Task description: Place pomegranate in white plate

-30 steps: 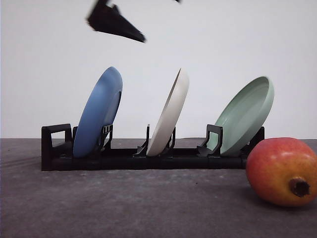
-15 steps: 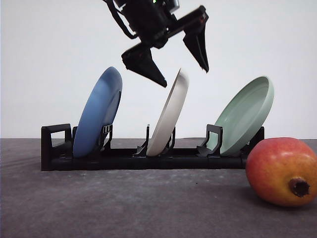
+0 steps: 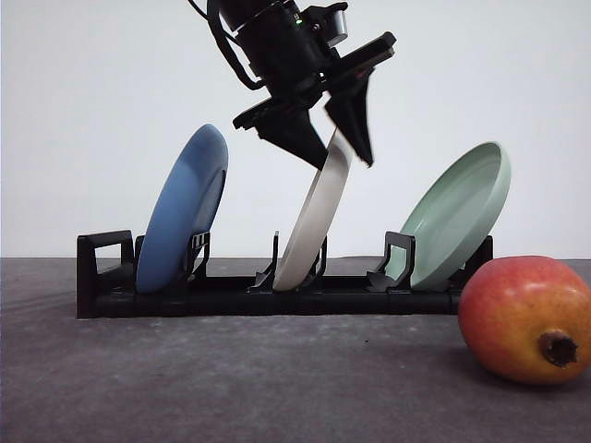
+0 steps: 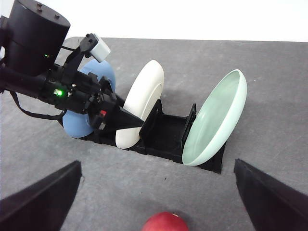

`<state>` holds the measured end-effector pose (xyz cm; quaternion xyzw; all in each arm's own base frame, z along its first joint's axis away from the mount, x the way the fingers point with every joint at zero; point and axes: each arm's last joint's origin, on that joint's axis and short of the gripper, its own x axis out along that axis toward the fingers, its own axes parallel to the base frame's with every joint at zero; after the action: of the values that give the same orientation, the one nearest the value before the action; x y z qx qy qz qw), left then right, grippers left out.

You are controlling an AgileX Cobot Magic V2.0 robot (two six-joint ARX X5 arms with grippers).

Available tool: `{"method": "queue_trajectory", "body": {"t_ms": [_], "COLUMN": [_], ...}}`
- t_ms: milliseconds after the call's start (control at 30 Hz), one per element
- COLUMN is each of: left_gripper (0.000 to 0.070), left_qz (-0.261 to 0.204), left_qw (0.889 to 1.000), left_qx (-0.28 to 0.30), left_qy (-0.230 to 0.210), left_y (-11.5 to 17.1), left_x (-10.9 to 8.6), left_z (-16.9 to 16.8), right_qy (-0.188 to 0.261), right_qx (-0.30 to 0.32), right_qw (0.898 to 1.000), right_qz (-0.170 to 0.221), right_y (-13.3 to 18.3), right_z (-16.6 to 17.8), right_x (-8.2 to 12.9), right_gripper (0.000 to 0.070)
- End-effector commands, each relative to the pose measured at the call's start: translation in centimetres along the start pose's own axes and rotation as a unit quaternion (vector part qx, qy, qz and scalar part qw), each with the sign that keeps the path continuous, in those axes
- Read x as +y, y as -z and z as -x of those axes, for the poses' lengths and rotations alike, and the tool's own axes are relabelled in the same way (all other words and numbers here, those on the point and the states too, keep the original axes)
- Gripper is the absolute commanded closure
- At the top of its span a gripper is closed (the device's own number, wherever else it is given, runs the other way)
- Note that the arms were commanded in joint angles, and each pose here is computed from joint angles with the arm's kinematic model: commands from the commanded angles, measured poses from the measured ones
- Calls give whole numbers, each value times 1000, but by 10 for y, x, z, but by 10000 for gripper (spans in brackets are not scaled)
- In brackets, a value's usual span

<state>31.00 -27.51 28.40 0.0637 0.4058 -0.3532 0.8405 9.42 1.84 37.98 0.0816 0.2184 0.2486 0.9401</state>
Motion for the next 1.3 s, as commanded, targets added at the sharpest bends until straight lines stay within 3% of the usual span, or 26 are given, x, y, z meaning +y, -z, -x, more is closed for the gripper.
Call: {"method": "queue_trajectory", "body": {"t_ms": [0, 33, 400, 733, 1000, 1267], "left_gripper": [638, 699, 700, 700, 700, 700], "left_qz": [-9, -9, -4, -19, -46, -121], "left_qw": [1000, 1000, 1000, 1000, 998, 992], "left_qx": [-3, -3, 2, -17, -29, -9], "left_qy": [3, 3, 4, 14, 34, 28], "left_y": [-4, -4, -4, -27, -40, -14], "left_x": [-4, -4, -6, -25, -53, -90], "left_z": [-5, -5, -3, 24, 72, 148], "right_qy": [-4, -4, -4, -4, -4, -3], "right_qx": [-10, -10, -10, -9, -7, -2], "right_qw": [1000, 1000, 1000, 1000, 1000, 1000], "right_qz": [12, 12, 12, 12, 12, 11], "right_y": [-5, -5, -5, -5, -4, -3], "right_z": [3, 3, 3, 3, 3, 3], "right_x": [2, 2, 2, 2, 2, 2], "right_gripper": [51, 51, 51, 51, 51, 51]}}
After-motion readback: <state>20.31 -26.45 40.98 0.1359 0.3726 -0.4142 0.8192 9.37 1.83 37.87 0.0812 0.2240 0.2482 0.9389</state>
